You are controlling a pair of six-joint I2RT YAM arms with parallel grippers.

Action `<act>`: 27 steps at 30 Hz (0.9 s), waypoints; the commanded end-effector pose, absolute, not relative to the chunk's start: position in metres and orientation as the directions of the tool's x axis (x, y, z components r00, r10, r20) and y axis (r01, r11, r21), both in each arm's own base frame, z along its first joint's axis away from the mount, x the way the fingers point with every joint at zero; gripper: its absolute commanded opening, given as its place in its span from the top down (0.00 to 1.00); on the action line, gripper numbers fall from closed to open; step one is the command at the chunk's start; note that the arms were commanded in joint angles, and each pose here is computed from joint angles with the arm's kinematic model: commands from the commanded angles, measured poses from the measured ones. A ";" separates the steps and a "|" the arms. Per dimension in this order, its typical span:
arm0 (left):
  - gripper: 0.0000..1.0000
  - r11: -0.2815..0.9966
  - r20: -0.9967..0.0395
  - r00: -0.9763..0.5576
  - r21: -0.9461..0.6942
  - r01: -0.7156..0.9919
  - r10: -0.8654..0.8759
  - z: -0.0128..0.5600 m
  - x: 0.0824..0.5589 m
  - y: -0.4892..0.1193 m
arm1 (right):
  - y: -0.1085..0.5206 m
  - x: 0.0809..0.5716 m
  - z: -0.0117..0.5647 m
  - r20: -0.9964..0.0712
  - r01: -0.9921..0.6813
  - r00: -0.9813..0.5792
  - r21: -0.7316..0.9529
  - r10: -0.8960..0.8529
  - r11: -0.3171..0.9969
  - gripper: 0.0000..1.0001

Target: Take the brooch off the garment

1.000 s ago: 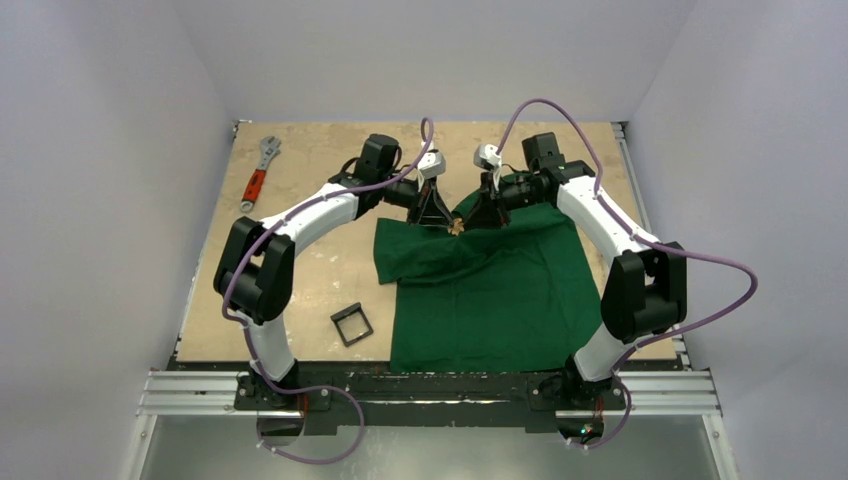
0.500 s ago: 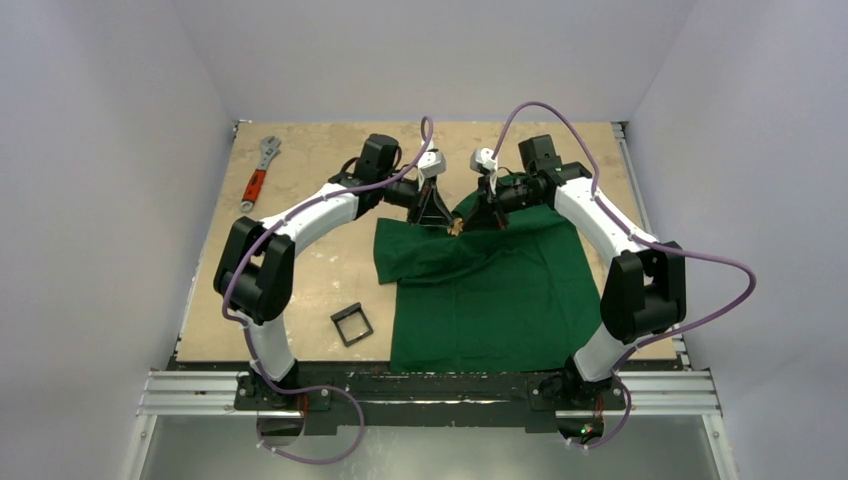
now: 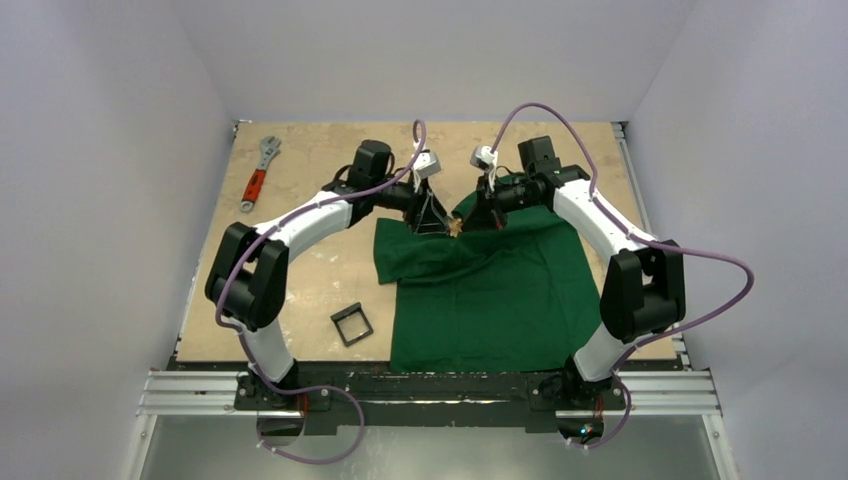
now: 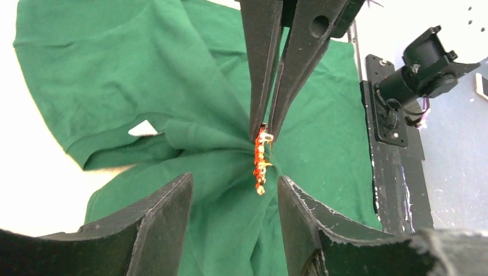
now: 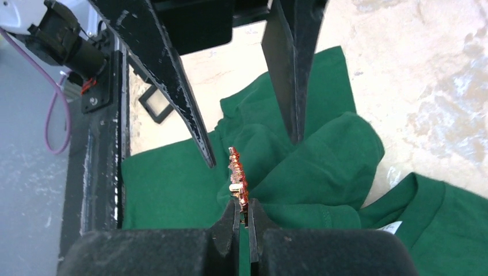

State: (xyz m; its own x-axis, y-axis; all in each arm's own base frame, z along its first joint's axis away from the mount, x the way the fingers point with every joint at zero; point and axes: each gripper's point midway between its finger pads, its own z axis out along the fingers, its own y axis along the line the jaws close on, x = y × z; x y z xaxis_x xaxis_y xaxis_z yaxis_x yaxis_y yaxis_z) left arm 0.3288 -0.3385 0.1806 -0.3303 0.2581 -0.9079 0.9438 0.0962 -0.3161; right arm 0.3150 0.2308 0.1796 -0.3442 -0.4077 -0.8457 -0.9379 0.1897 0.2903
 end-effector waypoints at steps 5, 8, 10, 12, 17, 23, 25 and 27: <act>0.44 0.256 -0.913 -0.386 -0.345 0.903 0.132 0.214 0.346 -0.335 | 0.236 0.316 0.181 -0.764 -0.806 -0.579 0.485 -0.285 0.338 1.00; 0.45 0.246 -0.905 -0.409 -0.372 0.895 0.119 0.213 0.340 -0.342 | 0.234 0.317 0.177 -0.731 -0.759 -0.634 0.527 -0.251 0.382 1.00; 0.46 0.246 -0.896 -0.429 -0.393 0.886 0.113 0.210 0.339 -0.345 | 0.230 0.320 0.174 -0.710 -0.725 -0.667 0.551 -0.223 0.413 1.00; 0.46 0.262 -0.891 -0.440 -0.401 0.878 0.110 0.208 0.340 -0.345 | 0.227 0.323 0.172 -0.687 -0.689 -0.700 0.576 -0.196 0.439 1.00; 0.46 0.307 -0.868 -0.486 -0.436 0.846 0.105 0.199 0.347 -0.346 | 0.225 0.326 0.171 -0.672 -0.658 -0.723 0.598 -0.163 0.458 1.00; 0.46 0.335 -0.844 -0.523 -0.460 0.822 0.122 0.187 0.345 -0.350 | 0.226 0.325 0.172 -0.667 -0.654 -0.729 0.610 -0.156 0.446 1.00; 0.46 0.341 -0.839 -0.530 -0.465 0.817 0.126 0.184 0.344 -0.353 | 0.226 0.325 0.172 -0.665 -0.653 -0.730 0.614 -0.155 0.443 1.00; 0.47 0.354 -0.833 -0.539 -0.470 0.809 0.125 0.181 0.344 -0.355 | 0.227 0.326 0.173 -0.666 -0.654 -0.730 0.615 -0.153 0.441 1.00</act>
State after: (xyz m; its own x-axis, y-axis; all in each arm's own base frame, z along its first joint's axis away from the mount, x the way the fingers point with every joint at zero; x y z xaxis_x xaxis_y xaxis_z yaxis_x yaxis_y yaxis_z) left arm 0.3426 -0.3468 0.1816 -0.5280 0.1348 -0.8385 0.8202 0.3370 -0.4624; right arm 0.3238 0.2248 0.1530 -0.7617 -0.1768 -0.6234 -0.6238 0.4603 0.6317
